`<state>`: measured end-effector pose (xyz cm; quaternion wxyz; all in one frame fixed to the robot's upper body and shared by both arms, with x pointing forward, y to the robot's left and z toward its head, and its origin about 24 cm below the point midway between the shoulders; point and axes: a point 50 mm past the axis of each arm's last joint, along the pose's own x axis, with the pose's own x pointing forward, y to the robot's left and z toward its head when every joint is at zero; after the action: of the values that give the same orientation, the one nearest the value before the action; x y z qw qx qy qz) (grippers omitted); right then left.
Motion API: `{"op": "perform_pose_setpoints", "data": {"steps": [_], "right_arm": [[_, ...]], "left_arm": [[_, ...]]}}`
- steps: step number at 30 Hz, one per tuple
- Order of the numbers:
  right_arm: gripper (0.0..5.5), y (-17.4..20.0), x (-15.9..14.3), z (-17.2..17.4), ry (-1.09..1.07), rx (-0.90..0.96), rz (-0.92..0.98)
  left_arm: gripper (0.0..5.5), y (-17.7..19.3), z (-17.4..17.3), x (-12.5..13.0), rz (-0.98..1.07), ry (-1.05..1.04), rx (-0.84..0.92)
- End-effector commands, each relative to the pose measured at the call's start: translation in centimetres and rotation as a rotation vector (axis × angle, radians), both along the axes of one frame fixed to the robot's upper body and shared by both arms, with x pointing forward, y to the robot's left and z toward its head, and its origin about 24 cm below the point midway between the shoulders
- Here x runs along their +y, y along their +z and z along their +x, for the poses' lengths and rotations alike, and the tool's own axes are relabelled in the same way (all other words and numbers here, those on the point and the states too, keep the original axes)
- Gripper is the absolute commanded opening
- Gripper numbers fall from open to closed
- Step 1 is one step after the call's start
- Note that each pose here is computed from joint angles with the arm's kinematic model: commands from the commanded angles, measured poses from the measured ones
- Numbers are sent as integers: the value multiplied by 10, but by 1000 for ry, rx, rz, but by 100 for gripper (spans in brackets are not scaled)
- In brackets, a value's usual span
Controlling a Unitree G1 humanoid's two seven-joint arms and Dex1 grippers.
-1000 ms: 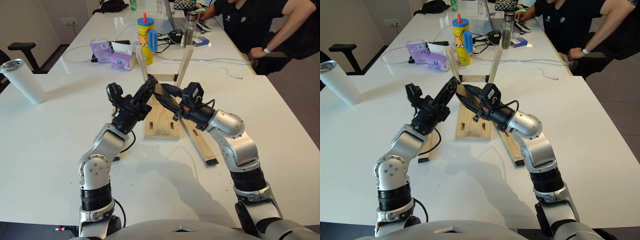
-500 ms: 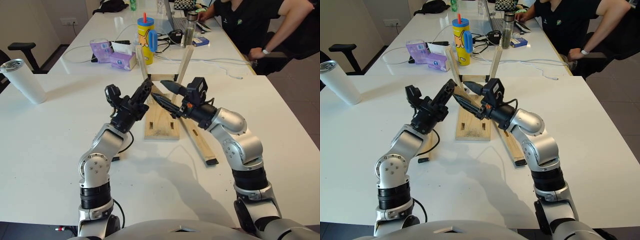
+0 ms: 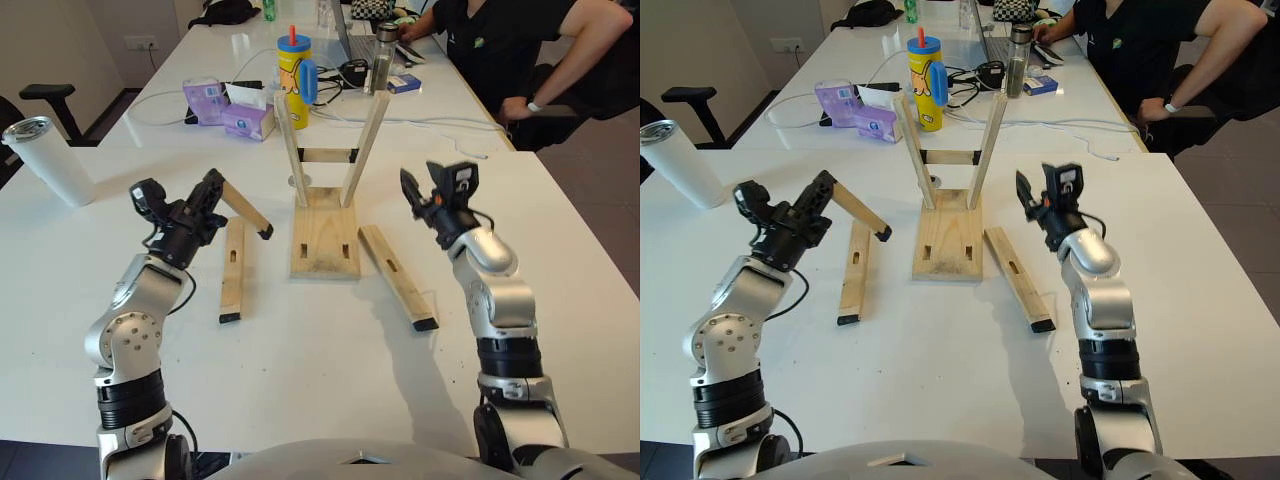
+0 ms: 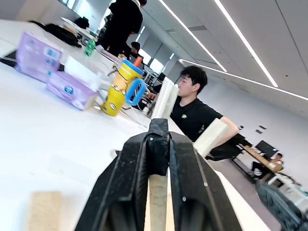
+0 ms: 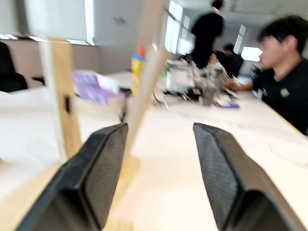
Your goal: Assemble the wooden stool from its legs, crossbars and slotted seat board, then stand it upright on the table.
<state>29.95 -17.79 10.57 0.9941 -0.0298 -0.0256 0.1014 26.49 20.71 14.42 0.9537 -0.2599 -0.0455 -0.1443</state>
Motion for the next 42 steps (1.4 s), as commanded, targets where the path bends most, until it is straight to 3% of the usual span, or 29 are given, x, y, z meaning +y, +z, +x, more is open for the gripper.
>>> {"op": "perform_pose_setpoints", "data": {"steps": [1,8,18,27,35,42], "right_arm": [[250,-24,16,-22,-52,21,18],[250,-39,34,-36,-102,28,32],[250,-37,33,-33,-104,16,7],[250,-33,35,-29,-68,12,-13],[250,-32,32,-27,-28,9,-47],[250,-29,28,-24,-13,7,-69]], "left_arm": [[45,-22,7,10,67,87,56],[45,-38,8,9,87,211,92],[45,-58,-4,12,127,314,175],[45,-75,-12,17,310,437,213],[45,-98,-22,1,363,385,184],[45,-114,-29,3,496,333,236]]}}
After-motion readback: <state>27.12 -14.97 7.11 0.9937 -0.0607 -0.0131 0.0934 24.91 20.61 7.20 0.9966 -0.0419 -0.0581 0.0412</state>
